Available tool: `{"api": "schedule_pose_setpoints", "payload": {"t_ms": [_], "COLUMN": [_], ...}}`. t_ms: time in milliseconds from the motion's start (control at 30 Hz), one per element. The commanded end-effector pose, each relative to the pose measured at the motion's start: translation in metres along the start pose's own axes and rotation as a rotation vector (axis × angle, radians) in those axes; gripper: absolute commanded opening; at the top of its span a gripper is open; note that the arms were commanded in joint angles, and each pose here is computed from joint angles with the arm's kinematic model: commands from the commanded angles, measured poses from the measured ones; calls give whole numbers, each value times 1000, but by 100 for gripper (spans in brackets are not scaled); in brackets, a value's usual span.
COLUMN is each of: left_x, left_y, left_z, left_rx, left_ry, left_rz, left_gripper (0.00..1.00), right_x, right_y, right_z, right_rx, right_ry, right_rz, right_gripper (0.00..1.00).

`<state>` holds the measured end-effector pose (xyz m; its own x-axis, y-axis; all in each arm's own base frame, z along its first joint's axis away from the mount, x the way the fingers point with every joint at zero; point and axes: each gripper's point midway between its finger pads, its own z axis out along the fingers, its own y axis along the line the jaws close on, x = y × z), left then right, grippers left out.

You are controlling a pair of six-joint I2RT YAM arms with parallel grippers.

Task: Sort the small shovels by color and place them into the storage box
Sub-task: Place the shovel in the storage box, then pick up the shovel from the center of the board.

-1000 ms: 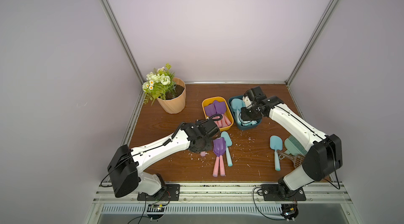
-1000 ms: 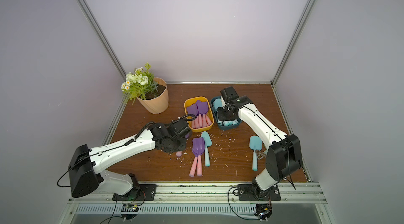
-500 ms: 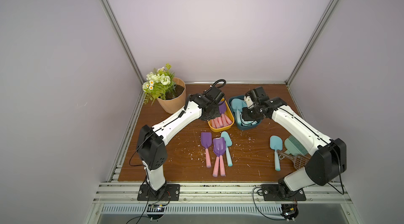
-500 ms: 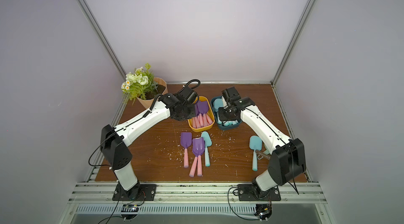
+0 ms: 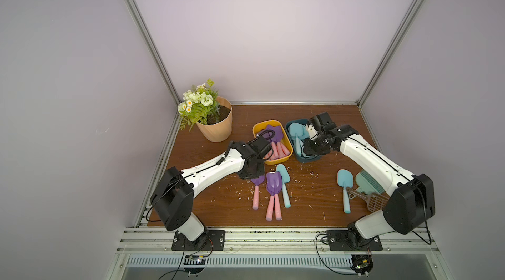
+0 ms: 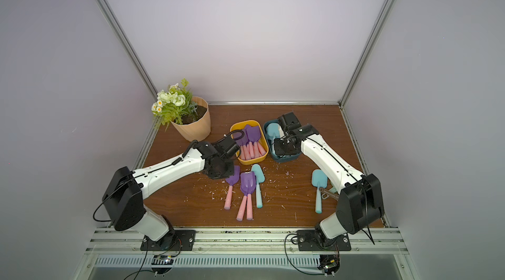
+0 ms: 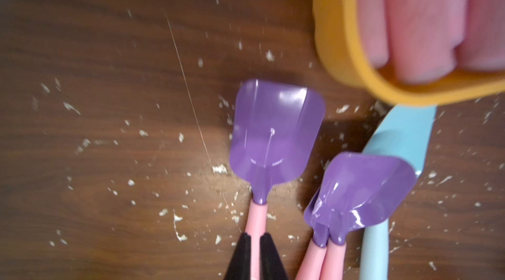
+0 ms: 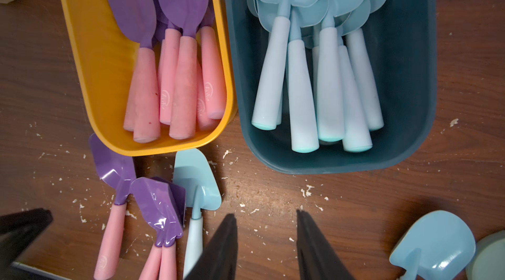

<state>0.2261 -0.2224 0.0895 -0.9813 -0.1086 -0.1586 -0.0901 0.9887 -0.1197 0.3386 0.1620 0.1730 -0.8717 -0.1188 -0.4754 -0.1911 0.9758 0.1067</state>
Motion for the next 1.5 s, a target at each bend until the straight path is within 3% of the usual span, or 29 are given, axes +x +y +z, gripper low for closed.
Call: {"api": "schedule_pose_setpoints", "payload": {"t_ms": [0,133,300,467,533,600,667,1000,1467], "left_x": [34,47,52,62,67,71,76,68,22], "left_y": [-2,-3,4,3,7,14,23,54,48], "left_z": [16,25,36,54,61,67,71,59,8], "left_rx": [16,41,20,18,5,-17,-43,-56,-5], "left_ry": [76,102,113,156,170,182,186,116,-43], "left_rz": [-24,-31,-32,-15,-15,-15,-21,-130,-155], "left_gripper": [22,44,47,39,29,10,2,1,1], "right_x": [-4,-6,-5,-4,-5,-5,-5,-6,-3], "right_y": [5,6,7,7,6,6,6,7,7], "right_z": [-2,-3,-4,-5,-6,-7,-9,-8,-4], "right_rx": [-27,-27,-35,-38,-35,-32,-35,-39,-40], "right_ry": [-12,-16,-20,-21,-27,-30,-33,-35,-27], "right_rz": [0,-7,0,-1,-3,-4,-4,-2,1], "right_gripper": [41,40,41,40,41,40,40,41,41]}}
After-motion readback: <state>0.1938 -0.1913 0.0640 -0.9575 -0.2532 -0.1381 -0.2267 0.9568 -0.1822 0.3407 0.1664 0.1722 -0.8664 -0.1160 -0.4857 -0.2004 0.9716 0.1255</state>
